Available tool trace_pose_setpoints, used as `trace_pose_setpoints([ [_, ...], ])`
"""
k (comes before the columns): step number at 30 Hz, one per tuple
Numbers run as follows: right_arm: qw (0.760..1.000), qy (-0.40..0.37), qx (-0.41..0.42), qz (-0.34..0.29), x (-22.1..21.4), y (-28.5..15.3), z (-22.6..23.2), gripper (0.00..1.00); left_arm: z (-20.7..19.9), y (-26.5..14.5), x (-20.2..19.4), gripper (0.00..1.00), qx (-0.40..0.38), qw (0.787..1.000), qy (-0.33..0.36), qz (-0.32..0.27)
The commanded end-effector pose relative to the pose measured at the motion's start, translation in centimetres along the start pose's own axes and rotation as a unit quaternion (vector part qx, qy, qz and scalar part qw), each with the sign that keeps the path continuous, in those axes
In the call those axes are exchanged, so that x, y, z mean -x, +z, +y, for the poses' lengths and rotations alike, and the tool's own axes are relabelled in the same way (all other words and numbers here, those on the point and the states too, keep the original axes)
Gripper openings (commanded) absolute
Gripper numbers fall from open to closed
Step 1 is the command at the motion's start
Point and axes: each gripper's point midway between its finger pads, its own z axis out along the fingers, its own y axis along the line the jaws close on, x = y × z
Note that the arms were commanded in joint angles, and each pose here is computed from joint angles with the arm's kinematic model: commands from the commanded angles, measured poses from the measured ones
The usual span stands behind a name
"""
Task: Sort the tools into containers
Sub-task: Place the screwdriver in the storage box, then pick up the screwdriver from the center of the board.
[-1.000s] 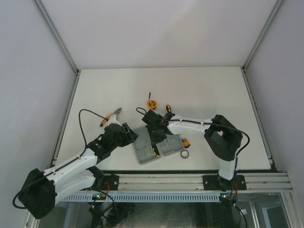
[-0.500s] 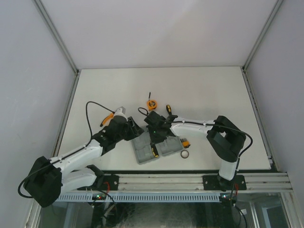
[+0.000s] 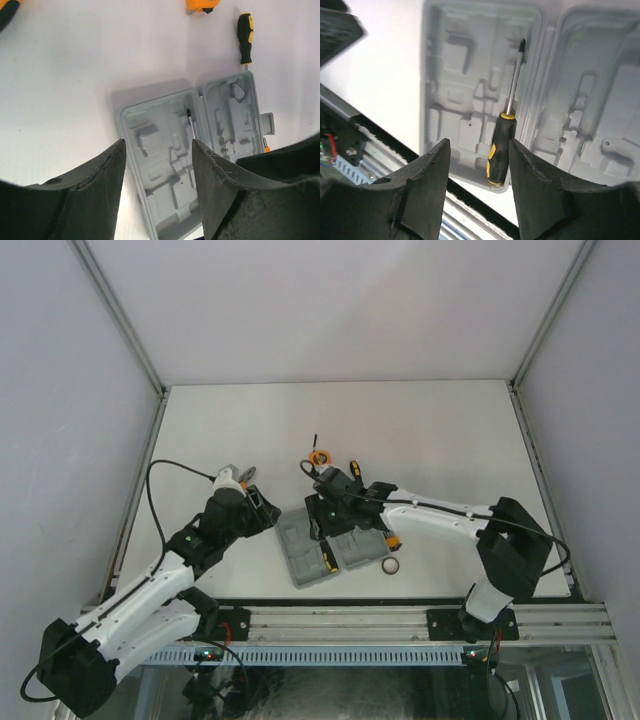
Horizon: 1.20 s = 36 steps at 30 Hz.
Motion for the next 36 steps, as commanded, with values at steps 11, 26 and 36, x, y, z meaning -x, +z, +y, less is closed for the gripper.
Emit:
trace_pose_setpoints([
  [11, 0.981, 0.03, -0.099, -0.162, 10.4, -6.5, -8.8, 0.52, 2.8, -0.7, -0.5, 0.62, 0.048, 0.999, 0.021, 0.004],
  [26, 0.986, 0.034, -0.104, -0.128, 15.3, -0.6, -15.5, 0.54, 3.2, -1.0, -0.9, 0.66, 0.058, 0.998, 0.024, 0.017],
  [36, 0.988, 0.023, -0.126, -0.082, 16.5, 3.0, -17.5, 0.45, 3.8, -1.3, -0.9, 0.74, 0.071, 0.997, 0.023, 0.014],
])
